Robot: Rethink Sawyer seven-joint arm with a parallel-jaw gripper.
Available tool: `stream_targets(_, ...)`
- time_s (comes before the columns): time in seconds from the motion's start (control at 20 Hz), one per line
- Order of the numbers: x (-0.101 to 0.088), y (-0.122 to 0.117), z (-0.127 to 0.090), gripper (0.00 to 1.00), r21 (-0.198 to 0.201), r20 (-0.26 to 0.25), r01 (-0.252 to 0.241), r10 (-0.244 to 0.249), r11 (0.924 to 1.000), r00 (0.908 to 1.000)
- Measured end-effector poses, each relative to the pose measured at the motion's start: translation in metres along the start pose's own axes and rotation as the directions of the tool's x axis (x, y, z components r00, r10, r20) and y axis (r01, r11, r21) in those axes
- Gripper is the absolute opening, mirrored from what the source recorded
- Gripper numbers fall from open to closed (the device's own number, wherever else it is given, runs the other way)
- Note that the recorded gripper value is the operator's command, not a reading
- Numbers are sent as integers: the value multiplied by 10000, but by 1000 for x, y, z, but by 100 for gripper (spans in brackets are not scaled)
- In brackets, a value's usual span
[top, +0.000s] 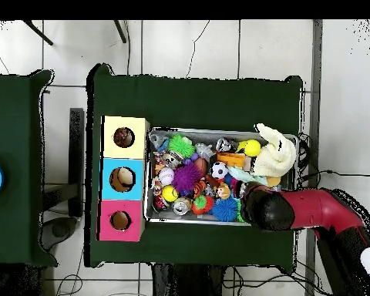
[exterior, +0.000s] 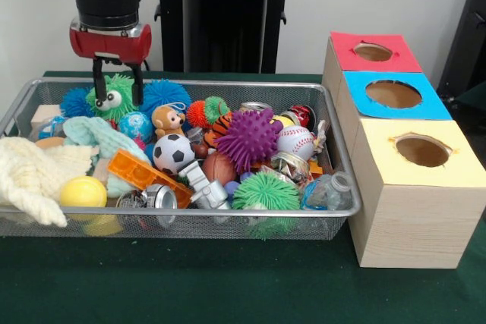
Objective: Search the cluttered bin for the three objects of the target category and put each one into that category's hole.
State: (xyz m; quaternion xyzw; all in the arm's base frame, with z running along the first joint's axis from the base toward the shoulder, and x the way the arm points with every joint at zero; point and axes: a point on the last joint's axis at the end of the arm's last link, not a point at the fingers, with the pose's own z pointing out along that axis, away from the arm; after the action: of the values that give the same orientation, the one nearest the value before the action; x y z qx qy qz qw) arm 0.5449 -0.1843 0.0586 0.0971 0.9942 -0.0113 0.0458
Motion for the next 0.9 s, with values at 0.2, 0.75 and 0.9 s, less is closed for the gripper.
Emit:
stream_targets(0.2, 1, 1, 2, 100, -37, -41, -3, 3, 10000, 10000)
stream_targets(0.75, 1, 6, 5, 100, -318, -214, -343, 336, 9989, 9992)
stream_targets(0.9, 1, 6, 4, 100, -363, -231, -453, 445, 9983, 9987)
